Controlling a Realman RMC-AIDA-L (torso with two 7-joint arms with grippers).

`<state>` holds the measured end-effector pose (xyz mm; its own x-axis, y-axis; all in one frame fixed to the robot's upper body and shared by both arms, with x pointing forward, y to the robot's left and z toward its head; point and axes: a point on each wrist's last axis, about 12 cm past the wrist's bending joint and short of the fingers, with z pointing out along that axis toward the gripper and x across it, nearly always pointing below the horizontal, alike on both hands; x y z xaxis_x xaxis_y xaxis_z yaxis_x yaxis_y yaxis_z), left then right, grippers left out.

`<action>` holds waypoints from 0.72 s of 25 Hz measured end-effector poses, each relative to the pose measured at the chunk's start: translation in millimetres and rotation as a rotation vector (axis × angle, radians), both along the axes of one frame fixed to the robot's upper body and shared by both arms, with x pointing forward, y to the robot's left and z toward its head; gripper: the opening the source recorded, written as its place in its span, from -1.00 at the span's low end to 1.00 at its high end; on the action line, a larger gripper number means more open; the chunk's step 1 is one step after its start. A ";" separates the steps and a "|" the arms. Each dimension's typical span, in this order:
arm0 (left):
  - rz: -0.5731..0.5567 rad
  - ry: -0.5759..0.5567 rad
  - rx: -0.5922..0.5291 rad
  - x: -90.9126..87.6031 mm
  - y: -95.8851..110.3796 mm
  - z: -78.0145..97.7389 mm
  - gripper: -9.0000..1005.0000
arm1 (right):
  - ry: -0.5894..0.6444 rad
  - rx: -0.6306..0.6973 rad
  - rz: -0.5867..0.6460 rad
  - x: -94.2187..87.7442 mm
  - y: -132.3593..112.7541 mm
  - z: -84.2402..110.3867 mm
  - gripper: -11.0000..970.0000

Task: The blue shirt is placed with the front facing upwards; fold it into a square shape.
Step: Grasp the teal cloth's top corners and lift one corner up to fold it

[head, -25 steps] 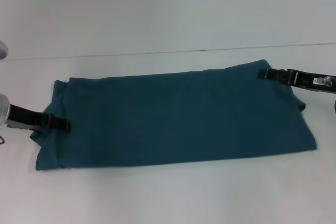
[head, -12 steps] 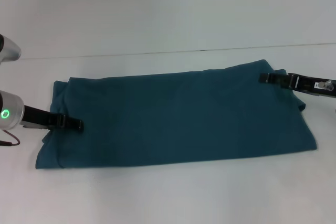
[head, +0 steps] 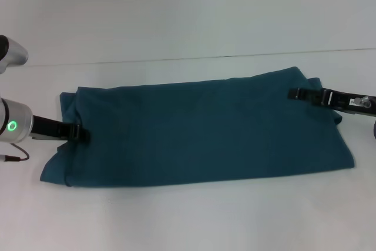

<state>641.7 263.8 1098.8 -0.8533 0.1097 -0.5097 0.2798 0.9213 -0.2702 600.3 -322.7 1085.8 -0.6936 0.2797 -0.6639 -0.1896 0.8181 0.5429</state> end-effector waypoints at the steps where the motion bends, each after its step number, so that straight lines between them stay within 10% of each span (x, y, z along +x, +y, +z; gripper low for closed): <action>1: -0.002 0.000 0.001 -0.1 -0.3 0.0 -0.16 | 0.000 0.002 -0.002 -0.8 -0.8 -0.4 0.66; 8: -0.012 -0.010 -0.005 -2.0 -2.8 -0.2 -0.71 | -0.016 0.005 -0.007 -2.4 -1.4 -0.7 0.61; 18: -0.062 -0.066 -0.046 -7.5 -10.6 28.4 -0.77 | -0.361 0.019 0.025 -14.2 16.7 -17.5 0.54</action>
<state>634.1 253.2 1127.1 -0.8098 0.1364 -0.5707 0.3548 0.8885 -0.2911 586.1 -306.0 1068.3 -0.4221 0.2802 -0.8622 -0.3916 0.8014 0.4521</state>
